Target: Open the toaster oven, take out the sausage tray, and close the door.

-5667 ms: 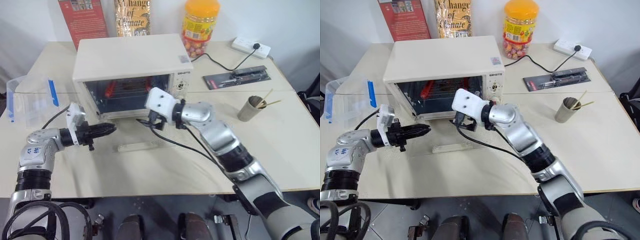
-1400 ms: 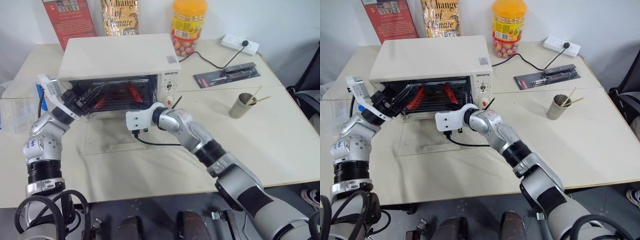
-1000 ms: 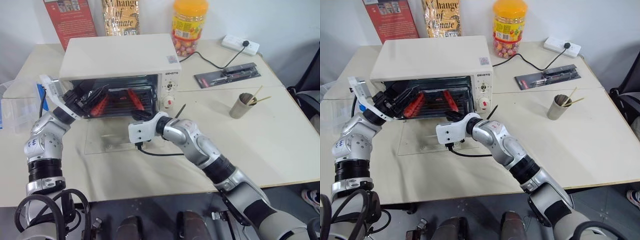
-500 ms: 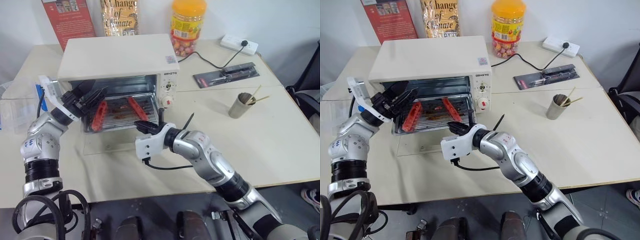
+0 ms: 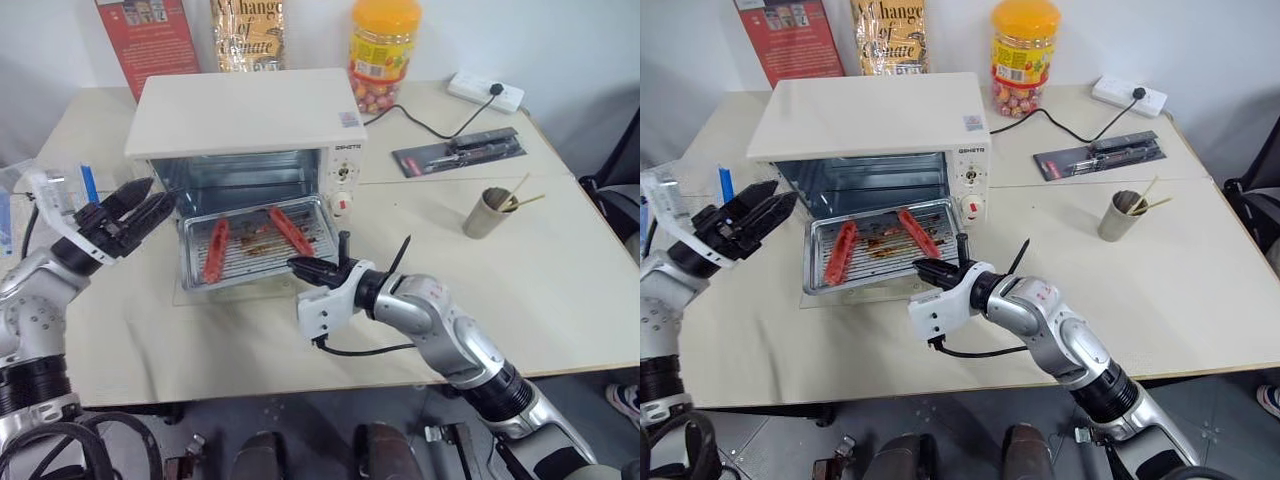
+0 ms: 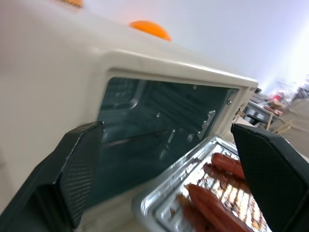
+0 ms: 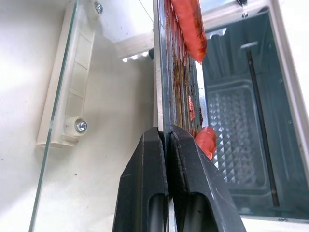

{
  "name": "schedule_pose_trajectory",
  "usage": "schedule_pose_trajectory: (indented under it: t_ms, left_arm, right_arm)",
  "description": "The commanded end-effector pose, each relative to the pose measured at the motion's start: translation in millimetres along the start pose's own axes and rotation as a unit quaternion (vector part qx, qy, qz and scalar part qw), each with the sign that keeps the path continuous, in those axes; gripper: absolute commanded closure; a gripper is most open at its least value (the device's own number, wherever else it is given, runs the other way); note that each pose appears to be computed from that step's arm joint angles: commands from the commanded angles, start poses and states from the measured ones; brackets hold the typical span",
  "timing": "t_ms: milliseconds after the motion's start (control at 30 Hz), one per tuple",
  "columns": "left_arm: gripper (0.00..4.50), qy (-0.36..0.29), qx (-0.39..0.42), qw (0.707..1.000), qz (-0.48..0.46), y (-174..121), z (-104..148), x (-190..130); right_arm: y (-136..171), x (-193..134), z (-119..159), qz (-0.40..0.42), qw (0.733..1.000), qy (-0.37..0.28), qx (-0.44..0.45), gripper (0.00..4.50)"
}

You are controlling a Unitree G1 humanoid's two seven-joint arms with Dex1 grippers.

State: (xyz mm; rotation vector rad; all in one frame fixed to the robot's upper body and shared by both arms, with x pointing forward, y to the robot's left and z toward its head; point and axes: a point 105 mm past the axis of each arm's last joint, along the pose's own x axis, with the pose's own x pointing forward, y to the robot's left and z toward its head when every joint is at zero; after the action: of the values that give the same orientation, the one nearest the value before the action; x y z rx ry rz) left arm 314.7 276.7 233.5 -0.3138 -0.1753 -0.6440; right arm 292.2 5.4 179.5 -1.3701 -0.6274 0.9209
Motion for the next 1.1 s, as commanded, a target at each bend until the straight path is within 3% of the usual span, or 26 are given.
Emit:
schedule_pose_trajectory:
  t_ms: [33,133,233,433,600,933,967,1100]
  left_arm:
    - [0.0,0.004,-0.035,0.999,0.036,-4.2,14.4,-15.5]
    - [0.0,0.035,-0.079,0.995,0.053,-6.5,7.8,-24.9]
    - [0.0,0.16,-0.191,0.968,0.037,-24.0,-23.2,-44.5]
    - [0.0,0.166,-0.276,0.946,0.026,-36.1,-36.3,-45.5]
    - [0.0,0.14,-0.315,0.938,0.023,-37.5,-43.5,-32.7]
    - [0.0,0.163,-0.371,0.914,0.001,-44.3,-64.5,-7.7]
    - [0.39,0.171,-0.375,0.911,-0.004,-46.4,-67.7,-5.3]
    - [0.93,0.188,-0.385,0.903,-0.014,-51.8,-72.3,-3.4]
  right_arm:
    - [-21.9,-11.6,9.5,-0.049,0.998,-0.031,-0.021,4.5]
    - [-23.4,-14.9,7.8,-0.056,0.997,-0.036,-0.025,4.5]
    - [-24.3,-19.5,5.7,-0.063,0.997,-0.041,-0.034,4.5]
    - [-24.3,-22.2,4.5,-0.064,0.996,-0.052,-0.038,4.5]
    - [-26.6,-21.6,8.0,-0.067,0.995,-0.063,-0.034,4.5]
    - [-25.0,-24.1,17.2,-0.058,0.994,-0.089,-0.04,4.5]
    - [-24.3,-24.5,17.9,-0.055,0.993,-0.091,-0.041,4.5]
    - [-24.7,-26.1,17.2,-0.053,0.994,-0.091,-0.042,4.5]
